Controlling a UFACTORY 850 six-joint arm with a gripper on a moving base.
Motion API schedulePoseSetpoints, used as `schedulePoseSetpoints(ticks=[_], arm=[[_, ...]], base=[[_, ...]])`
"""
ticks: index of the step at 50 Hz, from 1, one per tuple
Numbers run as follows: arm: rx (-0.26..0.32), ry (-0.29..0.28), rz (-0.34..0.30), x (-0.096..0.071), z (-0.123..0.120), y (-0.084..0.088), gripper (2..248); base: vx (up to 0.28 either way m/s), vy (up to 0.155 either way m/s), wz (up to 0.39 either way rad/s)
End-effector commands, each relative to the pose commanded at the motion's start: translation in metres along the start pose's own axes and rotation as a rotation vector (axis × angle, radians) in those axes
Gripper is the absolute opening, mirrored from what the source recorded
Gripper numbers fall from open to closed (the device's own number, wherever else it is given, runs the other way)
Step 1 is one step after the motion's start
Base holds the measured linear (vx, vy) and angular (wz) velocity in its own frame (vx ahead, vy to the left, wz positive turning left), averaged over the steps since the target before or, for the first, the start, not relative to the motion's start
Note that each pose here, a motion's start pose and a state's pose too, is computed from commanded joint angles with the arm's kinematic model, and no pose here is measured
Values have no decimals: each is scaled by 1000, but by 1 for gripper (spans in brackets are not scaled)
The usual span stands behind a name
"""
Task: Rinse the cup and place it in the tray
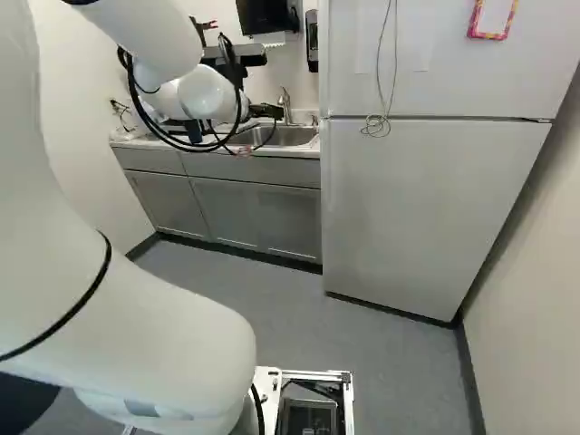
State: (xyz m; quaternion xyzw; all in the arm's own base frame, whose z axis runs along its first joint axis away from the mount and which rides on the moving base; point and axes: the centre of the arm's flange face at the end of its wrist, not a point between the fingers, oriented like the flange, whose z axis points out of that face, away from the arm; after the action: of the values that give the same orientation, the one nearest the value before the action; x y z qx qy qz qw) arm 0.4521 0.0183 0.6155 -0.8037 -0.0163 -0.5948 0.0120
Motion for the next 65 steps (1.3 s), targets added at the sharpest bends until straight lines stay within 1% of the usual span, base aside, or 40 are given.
schedulePoseSetpoints(ticks=[38,65], arm=[[-3,80,1,43,-5,1,247],[-3,79,1,44,0,2,247]], base=[[0,0,0],[0,0,0]])
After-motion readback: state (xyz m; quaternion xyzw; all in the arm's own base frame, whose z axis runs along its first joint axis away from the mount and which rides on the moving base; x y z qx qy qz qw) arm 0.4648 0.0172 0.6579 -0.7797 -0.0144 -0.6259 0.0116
